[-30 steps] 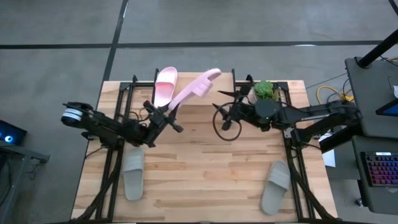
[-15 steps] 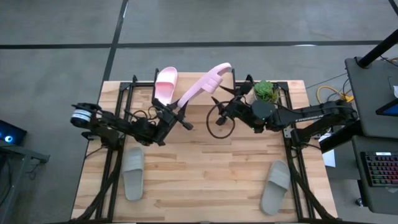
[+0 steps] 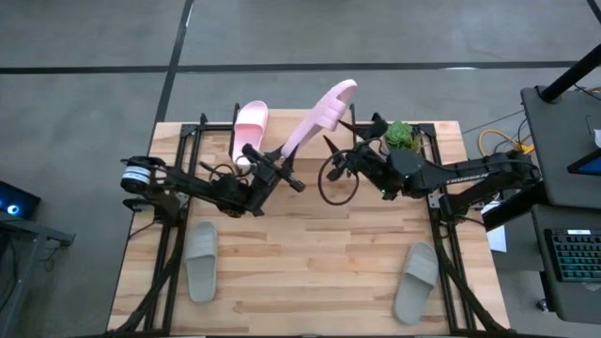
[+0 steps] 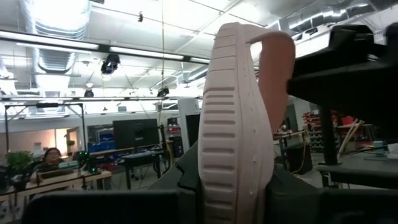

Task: Pick and place slides into the shelf
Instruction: Put the pink slipper on the shelf

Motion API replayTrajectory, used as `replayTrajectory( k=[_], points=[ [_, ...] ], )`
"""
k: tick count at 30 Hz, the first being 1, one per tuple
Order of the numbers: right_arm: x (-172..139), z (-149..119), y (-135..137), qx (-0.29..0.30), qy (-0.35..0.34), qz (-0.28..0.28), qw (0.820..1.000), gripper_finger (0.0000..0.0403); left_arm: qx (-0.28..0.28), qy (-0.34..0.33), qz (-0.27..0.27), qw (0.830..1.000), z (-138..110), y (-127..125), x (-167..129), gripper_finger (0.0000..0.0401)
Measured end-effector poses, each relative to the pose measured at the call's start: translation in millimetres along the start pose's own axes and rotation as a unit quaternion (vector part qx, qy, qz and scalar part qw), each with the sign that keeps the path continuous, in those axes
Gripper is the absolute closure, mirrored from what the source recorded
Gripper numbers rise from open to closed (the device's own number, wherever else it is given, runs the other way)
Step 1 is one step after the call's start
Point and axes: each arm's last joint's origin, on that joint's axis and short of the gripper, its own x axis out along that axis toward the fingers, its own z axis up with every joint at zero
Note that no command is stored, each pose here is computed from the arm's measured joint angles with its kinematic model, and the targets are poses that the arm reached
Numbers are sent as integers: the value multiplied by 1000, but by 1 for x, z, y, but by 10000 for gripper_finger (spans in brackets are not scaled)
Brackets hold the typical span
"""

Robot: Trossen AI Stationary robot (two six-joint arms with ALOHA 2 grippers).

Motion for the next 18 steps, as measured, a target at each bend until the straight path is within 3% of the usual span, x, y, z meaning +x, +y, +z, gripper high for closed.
replayTrajectory(
  k=[10,18],
  points=[
    [-1,5,-9,20,11,-70,997,171,-6,-10,-3,1000,-4,-22,13,359],
    [-1,9,-17,25,22,-120,992,176,-5,-13,-15,1000,-5,-25,11,359]
  ],
)
